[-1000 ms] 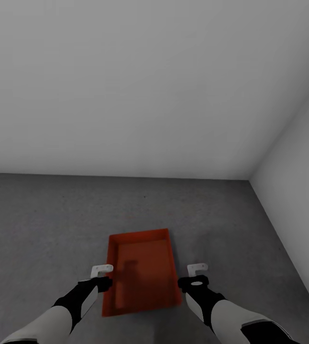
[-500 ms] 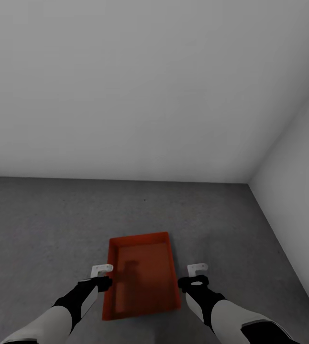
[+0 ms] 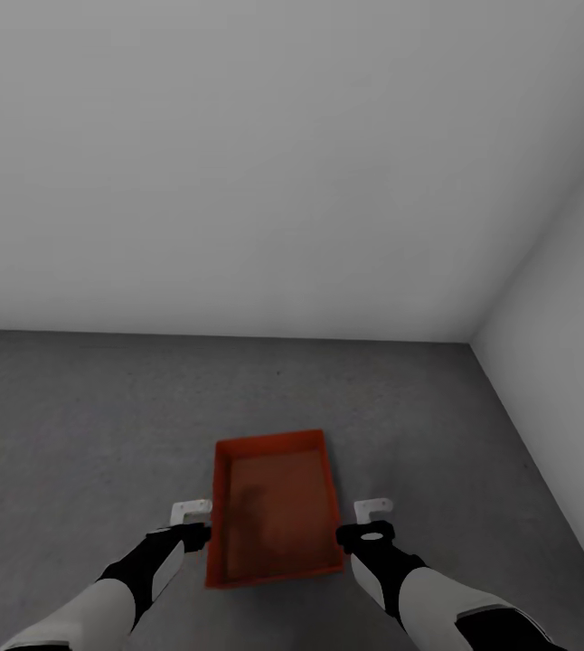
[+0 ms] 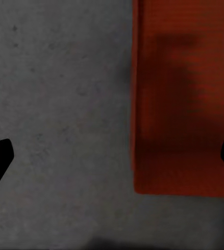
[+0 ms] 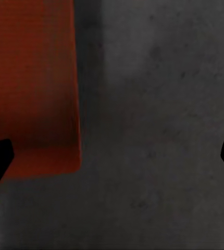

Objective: Move the two storage containers from the living room to the garage. In the garage, place one container on the floor and stack the other container on top of it (either order is fine).

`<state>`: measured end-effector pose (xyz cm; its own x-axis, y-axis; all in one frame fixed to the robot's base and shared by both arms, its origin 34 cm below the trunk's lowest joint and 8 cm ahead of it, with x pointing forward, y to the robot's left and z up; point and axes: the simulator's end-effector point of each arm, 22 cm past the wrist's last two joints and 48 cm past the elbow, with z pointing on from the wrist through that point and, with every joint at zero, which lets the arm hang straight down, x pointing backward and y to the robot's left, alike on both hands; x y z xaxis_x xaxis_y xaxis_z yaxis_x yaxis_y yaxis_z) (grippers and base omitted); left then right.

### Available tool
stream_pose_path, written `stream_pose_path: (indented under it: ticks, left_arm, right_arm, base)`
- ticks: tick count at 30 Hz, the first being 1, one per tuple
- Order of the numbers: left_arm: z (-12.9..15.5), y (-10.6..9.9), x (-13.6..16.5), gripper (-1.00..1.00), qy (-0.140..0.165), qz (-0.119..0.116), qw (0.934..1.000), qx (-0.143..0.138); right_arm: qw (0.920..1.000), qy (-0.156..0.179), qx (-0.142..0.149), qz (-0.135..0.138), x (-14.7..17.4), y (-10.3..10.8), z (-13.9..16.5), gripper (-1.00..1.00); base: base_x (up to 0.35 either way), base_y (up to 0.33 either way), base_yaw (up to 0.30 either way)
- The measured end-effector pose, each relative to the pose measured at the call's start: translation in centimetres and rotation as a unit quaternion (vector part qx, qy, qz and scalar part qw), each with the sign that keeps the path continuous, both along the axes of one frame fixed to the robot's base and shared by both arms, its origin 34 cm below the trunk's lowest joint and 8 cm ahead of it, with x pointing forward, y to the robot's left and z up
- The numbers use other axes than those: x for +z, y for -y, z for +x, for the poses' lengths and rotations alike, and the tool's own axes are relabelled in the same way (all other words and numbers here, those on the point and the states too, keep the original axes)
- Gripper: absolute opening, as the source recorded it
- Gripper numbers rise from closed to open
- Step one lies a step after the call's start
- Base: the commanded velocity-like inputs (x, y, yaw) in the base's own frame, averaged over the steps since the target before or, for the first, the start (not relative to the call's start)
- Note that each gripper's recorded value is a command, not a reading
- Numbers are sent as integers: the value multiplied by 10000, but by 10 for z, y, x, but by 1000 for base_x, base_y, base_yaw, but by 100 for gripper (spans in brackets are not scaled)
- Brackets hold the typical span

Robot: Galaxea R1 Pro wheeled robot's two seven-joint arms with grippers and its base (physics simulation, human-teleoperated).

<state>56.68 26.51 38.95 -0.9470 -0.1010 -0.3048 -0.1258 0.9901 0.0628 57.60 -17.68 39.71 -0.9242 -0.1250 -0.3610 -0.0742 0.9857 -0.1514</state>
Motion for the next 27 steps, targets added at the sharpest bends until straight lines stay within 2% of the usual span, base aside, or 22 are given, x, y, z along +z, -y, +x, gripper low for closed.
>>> stream_pose_path:
  ticks: [11,27]
  left_arm:
    - [0,0,0,100,0,-6,10000,9]
    - [0,-2,0,100,3,-3,10000,34]
  right_arm:
    - [10000,0,-4,0,0,0,0,100]
    - [10000,6,8,1,0,0,0,100]
  base:
    - [-300,113,0]
    - [-33,2,0]
